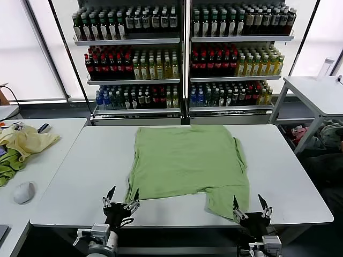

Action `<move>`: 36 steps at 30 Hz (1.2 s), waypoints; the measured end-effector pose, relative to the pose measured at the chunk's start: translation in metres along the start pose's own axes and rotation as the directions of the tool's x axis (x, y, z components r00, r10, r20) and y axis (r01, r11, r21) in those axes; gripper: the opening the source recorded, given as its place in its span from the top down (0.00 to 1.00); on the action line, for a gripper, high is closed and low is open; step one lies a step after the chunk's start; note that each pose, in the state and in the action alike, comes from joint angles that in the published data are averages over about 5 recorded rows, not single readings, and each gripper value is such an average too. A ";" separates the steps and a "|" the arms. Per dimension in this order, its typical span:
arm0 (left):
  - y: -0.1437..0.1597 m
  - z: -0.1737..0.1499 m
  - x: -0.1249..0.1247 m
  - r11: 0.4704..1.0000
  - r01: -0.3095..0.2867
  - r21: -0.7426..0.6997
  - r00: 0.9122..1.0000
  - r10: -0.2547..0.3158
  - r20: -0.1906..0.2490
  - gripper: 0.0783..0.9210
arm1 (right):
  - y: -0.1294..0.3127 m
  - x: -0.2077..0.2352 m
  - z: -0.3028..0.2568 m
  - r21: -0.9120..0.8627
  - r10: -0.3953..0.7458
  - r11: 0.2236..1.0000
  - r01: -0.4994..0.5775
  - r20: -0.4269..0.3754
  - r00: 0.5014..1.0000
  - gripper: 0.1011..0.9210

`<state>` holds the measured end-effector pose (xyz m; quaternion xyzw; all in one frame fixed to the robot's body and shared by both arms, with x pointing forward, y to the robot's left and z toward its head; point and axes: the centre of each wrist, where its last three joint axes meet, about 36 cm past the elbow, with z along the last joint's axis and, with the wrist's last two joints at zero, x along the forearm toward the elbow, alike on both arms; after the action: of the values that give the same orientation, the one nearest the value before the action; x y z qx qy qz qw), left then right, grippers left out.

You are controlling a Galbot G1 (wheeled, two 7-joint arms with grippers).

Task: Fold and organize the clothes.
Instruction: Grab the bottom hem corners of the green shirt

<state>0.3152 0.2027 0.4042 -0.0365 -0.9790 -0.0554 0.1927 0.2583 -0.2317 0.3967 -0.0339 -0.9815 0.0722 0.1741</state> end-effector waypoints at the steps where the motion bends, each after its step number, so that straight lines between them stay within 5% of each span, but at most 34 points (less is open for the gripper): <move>1: 0.000 0.000 -0.001 1.000 0.000 -0.001 1.000 0.000 -0.006 0.12 | 0.001 0.000 0.001 -0.001 0.000 1.000 0.000 -0.004 1.000 0.12; 8: 0.001 0.004 -0.017 1.000 0.006 -0.006 0.998 -0.007 -0.064 0.13 | 0.008 -0.001 0.012 -0.018 -0.005 1.000 0.004 -0.057 0.998 0.12; 13: -0.001 0.006 -0.020 1.000 -0.010 0.000 0.996 0.010 -0.083 0.25 | 0.011 -0.001 0.017 -0.036 -0.013 0.999 0.011 -0.081 0.997 0.16; 26: 0.003 0.008 -0.026 0.999 -0.045 0.031 0.991 0.048 -0.122 0.69 | 0.016 0.000 0.019 -0.094 -0.062 0.994 0.052 -0.105 0.993 0.59; 36: 0.010 0.005 -0.023 0.995 -0.064 0.075 0.991 0.072 -0.111 0.98 | 0.007 -0.003 0.011 -0.102 -0.078 0.992 0.072 -0.055 0.995 0.85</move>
<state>0.3359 0.2115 0.3920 -0.0596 -0.9661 -0.0160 0.2508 0.2572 -0.2268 0.3849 -0.0075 -0.9789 0.0155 0.2038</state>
